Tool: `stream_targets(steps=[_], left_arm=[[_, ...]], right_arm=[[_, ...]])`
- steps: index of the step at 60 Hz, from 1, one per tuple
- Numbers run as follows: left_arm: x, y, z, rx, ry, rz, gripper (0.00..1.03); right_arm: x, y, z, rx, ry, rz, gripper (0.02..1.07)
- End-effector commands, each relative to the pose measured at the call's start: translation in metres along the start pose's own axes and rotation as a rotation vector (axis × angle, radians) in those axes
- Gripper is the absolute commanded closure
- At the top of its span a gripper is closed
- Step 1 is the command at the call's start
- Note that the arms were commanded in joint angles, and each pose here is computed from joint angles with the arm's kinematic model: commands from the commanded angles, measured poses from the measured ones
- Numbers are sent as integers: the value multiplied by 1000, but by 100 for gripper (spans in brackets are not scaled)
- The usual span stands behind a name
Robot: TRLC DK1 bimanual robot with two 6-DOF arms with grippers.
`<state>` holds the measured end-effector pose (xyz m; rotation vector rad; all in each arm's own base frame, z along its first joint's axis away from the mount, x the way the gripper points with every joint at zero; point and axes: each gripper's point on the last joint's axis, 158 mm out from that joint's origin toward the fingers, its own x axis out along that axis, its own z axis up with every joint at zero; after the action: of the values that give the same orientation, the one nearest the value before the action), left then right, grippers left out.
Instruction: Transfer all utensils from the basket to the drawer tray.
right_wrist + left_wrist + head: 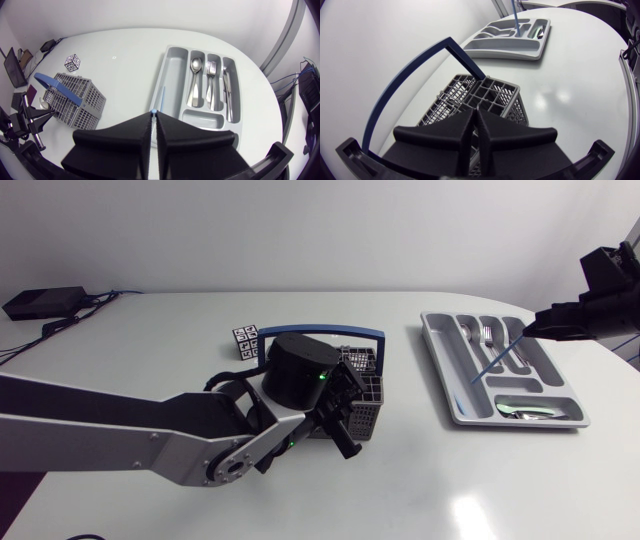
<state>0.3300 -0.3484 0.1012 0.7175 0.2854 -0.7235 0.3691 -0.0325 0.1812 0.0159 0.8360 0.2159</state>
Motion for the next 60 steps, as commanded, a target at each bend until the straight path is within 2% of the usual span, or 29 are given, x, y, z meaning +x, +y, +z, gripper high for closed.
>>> stream_targets(steps=[1, 21, 38, 50, 60], left_arm=[[-7, 9, 26, -2, -63, 20, 100], [-21, 32, 38, -14, -100, 62, 100], [-43, 47, 54, 37, -159, 102, 100], [-61, 59, 65, 36, -200, 135, 100], [-78, 71, 75, 10, -241, 159, 100]], right_arm=[[14, -6, 0, -8, 58, 1, 101], [64, -14, -3, -15, 212, 10, 101], [106, -23, -10, 10, 345, 30, 100], [143, -31, -6, 38, 382, 42, 99], [173, -42, 2, 68, 361, 31, 99]])
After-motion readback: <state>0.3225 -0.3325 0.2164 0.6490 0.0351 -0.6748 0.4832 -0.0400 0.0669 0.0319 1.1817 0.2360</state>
